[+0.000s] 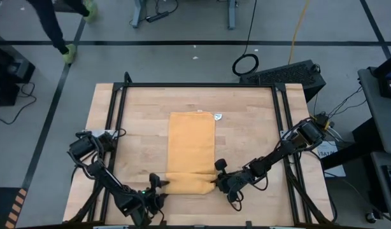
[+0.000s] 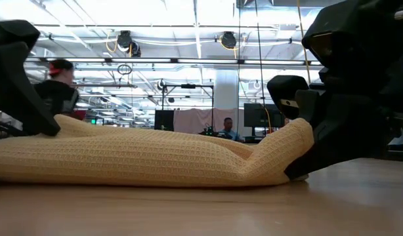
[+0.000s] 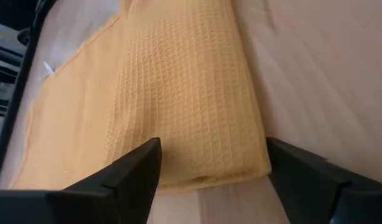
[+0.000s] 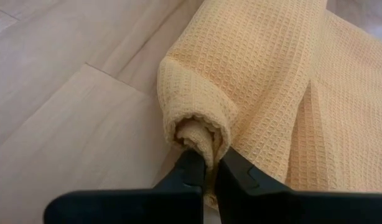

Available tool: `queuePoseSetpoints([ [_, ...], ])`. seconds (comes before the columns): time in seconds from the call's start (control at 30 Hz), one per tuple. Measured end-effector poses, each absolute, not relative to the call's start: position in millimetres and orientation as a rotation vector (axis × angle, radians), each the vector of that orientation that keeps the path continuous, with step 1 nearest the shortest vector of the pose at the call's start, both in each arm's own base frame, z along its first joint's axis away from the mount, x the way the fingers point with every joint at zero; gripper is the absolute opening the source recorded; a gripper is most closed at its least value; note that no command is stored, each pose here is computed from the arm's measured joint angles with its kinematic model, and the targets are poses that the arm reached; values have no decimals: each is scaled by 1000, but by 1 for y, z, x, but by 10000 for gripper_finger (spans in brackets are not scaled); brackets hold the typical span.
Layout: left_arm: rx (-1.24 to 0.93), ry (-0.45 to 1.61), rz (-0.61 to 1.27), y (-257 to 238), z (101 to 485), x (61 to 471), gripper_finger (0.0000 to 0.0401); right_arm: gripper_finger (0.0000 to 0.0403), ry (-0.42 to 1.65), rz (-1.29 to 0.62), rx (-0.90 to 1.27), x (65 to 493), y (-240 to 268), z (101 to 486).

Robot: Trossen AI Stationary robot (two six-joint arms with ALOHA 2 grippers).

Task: Roll towel
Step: Roll the yellow towel

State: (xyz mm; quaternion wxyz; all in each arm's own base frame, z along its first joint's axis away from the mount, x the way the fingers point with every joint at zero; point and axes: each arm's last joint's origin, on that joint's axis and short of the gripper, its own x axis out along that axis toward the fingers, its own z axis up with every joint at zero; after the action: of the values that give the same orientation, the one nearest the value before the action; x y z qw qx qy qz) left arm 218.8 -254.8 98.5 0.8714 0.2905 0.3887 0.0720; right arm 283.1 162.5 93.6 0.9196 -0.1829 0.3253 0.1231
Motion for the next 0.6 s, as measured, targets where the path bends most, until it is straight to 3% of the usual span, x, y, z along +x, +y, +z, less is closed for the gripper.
queuePoseSetpoints([
  [0.23,488,866,168,-246,95,226,206,4,672,239,-338,283,162,94],
  [0.47,428,854,138,-249,98,227,25,4,645,233,-275,284,165,96],
  [0.6,359,824,129,-249,116,227,19,4,625,251,-215,283,167,103],
])
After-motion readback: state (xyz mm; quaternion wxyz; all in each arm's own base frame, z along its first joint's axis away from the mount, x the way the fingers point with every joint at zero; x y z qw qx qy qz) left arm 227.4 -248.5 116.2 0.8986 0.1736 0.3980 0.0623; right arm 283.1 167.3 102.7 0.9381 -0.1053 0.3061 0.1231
